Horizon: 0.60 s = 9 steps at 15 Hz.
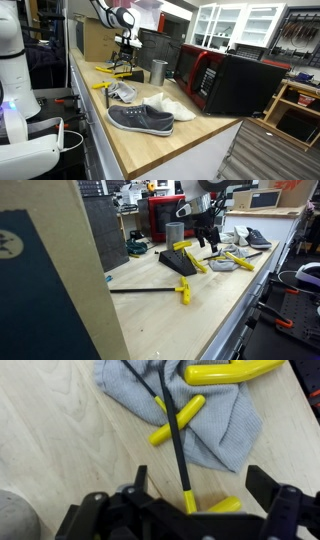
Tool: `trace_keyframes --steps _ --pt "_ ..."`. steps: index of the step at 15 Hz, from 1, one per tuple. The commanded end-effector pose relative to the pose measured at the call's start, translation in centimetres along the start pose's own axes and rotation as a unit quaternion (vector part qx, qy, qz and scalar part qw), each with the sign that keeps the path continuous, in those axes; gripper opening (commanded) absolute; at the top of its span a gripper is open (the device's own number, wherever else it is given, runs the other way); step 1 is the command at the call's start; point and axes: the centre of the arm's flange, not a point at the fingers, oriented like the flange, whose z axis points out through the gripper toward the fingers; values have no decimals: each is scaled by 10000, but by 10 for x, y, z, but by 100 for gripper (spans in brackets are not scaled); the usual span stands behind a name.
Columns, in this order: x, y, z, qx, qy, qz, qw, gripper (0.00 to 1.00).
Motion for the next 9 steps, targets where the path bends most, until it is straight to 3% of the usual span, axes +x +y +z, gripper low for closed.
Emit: trace_keyframes --steps 1,9 --pt "5 12 2 -157 16 -118 9998 100" --pt "14 -1 12 -30 -51 -169 9998 100"
